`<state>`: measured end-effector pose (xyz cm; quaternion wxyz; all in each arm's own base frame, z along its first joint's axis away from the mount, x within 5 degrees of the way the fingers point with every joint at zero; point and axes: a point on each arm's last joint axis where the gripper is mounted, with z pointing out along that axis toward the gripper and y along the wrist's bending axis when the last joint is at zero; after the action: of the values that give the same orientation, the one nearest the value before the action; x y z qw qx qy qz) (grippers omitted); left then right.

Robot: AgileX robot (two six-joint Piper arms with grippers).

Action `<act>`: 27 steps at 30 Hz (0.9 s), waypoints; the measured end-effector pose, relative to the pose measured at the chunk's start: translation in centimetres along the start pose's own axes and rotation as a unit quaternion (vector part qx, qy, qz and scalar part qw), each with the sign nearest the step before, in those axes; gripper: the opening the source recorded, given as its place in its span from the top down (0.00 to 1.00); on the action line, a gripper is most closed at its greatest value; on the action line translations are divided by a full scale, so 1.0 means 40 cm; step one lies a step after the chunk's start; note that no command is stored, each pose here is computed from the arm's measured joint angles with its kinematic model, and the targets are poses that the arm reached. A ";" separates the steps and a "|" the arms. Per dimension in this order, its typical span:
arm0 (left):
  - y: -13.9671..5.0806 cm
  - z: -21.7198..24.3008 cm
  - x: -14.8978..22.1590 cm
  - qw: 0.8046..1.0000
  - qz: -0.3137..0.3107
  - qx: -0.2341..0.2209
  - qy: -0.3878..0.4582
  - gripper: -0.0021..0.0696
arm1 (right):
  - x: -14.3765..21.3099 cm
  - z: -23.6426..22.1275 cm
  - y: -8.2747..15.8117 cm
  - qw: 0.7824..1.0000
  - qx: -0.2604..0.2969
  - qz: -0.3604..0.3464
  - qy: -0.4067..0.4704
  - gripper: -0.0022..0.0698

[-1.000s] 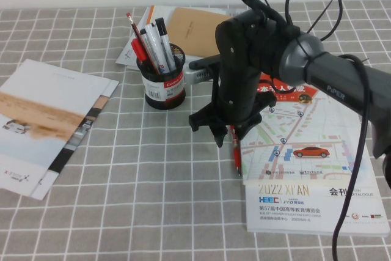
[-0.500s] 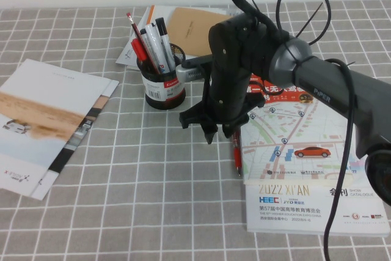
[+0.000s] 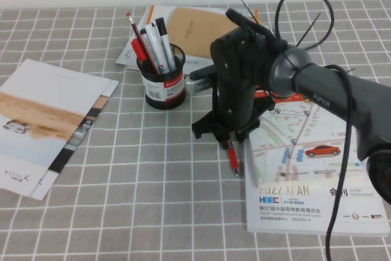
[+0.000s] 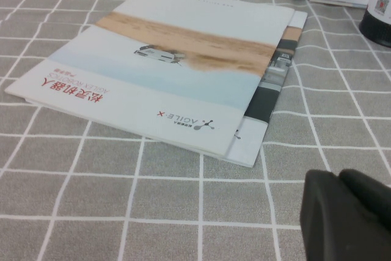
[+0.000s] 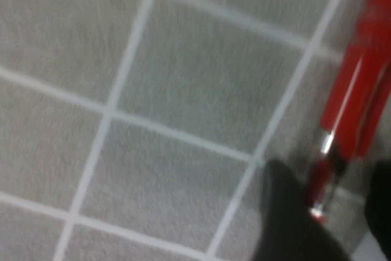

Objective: Put the pen into the pen holder
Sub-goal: Pick up the pen on the table

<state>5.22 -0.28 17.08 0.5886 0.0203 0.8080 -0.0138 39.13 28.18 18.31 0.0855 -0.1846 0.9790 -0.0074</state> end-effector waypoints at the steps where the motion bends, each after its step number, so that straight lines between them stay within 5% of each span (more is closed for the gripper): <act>1: 0.000 0.000 0.000 1.000 0.000 0.000 0.000 0.97 | 0.002 0.001 -0.004 1.000 -0.002 0.003 0.002 0.61; 13: 0.000 0.000 0.000 1.000 0.000 0.000 0.000 0.97 | 0.002 -0.005 -0.034 0.999 -0.025 0.034 0.006 0.61; 20: 0.000 0.000 0.000 1.000 0.000 0.000 0.000 0.98 | 0.008 -0.004 -0.028 0.999 -0.027 0.029 0.016 0.88; 27: 0.000 0.000 0.000 1.000 0.000 0.000 0.000 0.97 | 0.018 -0.017 0.005 1.000 -0.020 -0.004 0.010 0.88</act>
<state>5.22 -0.28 17.08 0.5886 0.0203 0.8080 -0.0138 38.30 28.08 18.88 0.0715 -0.1906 0.9790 0.0097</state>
